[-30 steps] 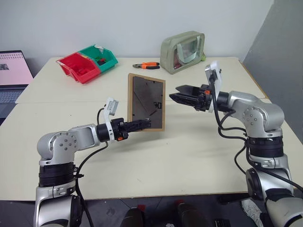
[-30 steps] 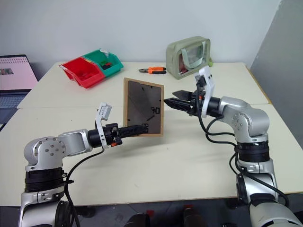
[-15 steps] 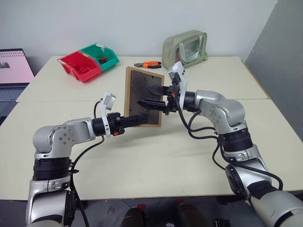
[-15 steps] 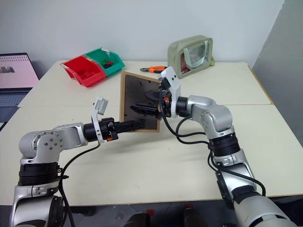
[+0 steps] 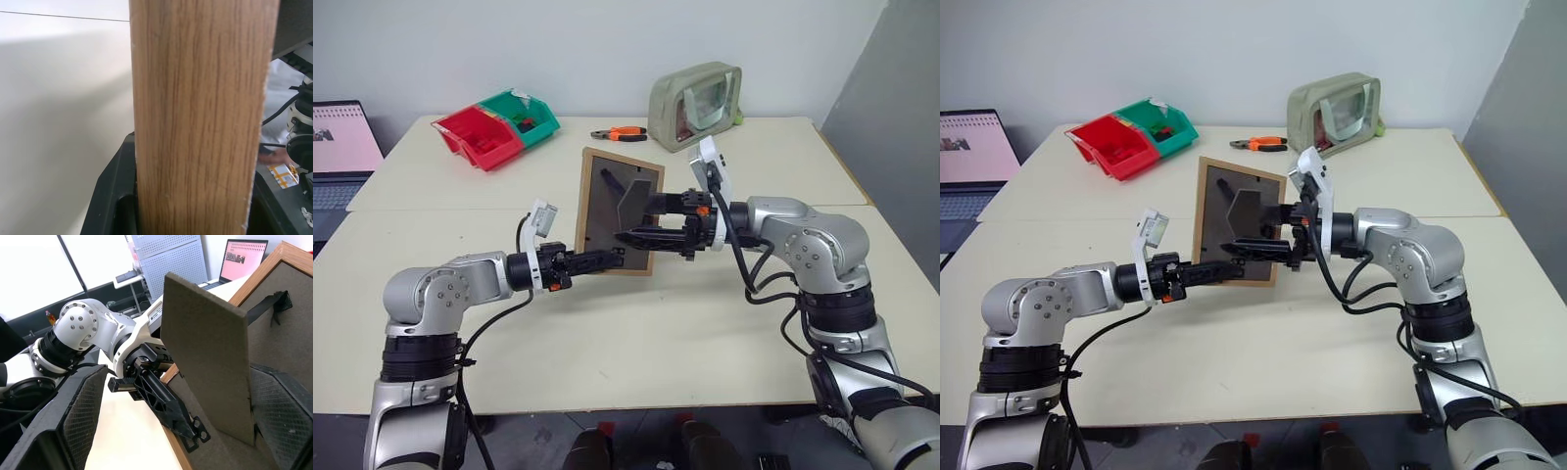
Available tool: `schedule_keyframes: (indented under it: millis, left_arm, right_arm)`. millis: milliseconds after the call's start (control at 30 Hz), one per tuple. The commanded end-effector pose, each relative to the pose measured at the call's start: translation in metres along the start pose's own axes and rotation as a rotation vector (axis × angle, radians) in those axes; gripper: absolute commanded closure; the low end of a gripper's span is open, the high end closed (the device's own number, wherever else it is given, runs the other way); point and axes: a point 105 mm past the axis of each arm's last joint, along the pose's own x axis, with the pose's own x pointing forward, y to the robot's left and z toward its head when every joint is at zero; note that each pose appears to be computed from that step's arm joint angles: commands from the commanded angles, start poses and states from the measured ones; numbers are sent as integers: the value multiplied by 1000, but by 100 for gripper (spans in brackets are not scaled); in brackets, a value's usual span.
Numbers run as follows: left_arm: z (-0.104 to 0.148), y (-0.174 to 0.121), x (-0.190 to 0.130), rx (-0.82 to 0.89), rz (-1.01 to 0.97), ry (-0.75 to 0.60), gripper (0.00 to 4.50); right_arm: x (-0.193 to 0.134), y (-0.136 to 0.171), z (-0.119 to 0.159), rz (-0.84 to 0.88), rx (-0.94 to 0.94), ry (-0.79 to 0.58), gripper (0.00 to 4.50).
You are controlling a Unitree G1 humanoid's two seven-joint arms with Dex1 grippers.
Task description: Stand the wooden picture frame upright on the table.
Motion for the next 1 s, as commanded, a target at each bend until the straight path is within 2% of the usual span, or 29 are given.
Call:
schedule_keyframes:
  millis: [33, 133, 300, 367, 533, 667, 733, 867, 1000]
  left_arm:
    - [11, -6, -3, -51, -20, -38, 323]
    - [3, -12, -4, -124, -52, -7, 323]
    - [-7, -26, -13, -291, -162, 65, 323]
    - [-7, -26, -15, -328, -180, 66, 323]
    - [1, -27, -17, -415, -227, 41, 323]
    - [0, -37, -14, -450, -280, 72, 323]
    - [-4, -44, -13, -453, -299, 102, 323]
    - [-10, -55, -13, -464, -321, 122, 323]
    - [-10, -59, -13, -459, -324, 108, 323]
  right_arm:
    - [-19, -2, 4, -62, -62, -4, 2]
    - [-48, -14, -7, -172, -76, 36, 2]
    - [-94, -30, -40, -317, -237, 224, 2]
    - [-102, -38, -45, -352, -377, 263, 2]
    - [-101, -60, -48, -414, -999, 338, 2]
    - [-77, -51, -41, -337, -1397, 246, 2]
    - [-64, -43, -38, -290, -1507, 165, 2]
    - [-44, -39, -44, -239, -1620, 92, 2]
    - [-35, -38, -30, -260, -1692, -3, 2]
